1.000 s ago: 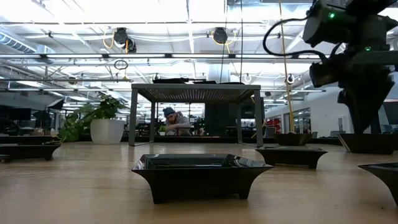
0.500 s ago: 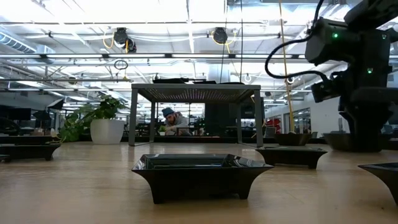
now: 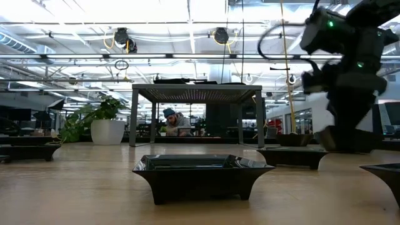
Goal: Pick & Place Mini shaped plates
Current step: Stack the black distorted square plate on top of the black distorted square plate on the shelf
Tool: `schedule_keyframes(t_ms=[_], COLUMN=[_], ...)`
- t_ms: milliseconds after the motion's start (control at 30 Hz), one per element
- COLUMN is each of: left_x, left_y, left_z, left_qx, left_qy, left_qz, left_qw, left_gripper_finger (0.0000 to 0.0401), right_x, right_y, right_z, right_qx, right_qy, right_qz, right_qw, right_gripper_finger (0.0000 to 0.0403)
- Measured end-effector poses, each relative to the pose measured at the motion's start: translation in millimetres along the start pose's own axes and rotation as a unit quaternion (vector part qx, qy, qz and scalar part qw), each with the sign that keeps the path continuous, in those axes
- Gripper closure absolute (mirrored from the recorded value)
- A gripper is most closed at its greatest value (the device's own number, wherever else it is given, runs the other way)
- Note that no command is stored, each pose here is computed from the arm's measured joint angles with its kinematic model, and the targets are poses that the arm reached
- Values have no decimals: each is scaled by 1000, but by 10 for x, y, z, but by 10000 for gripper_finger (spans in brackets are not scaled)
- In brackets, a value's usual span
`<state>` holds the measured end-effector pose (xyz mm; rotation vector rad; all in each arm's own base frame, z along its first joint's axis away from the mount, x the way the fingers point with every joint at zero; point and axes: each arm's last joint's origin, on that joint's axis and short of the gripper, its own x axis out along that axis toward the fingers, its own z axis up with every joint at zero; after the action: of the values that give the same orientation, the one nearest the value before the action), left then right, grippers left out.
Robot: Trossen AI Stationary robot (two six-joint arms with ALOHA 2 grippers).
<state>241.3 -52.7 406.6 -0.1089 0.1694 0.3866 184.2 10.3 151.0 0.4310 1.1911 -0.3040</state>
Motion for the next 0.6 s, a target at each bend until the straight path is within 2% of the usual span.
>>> schedule_keyframes(t_ms=[100, 233, 367, 500, 600], left_x=[-10, -23, -24, -24, -24], left_y=[-15, -34, -36, -36, -36], left_z=[-4, -6, -6, -6, -5], left_qx=[1, 1, 1, -6, -9], left_qy=[0, 0, 0, 0, 0], left_qz=[-3, -8, -9, -9, -9], left_qw=[1000, 1000, 1000, 1000, 1000], left_gripper_finger=[256, 256, 256, 256, 256], right_x=[-27, -55, 33, 250, 412], right_y=[112, 280, 379, 483, 583], right_z=[116, 303, 470, 615, 756], right_qx=[-44, -90, -116, -144, -187], right_qy=[-61, -167, -238, -260, -259], right_qz=[39, 96, 118, 120, 106], right_qw=[996, 977, 957, 947, 942], right_gripper_finger=[402, 403, 403, 403, 403])
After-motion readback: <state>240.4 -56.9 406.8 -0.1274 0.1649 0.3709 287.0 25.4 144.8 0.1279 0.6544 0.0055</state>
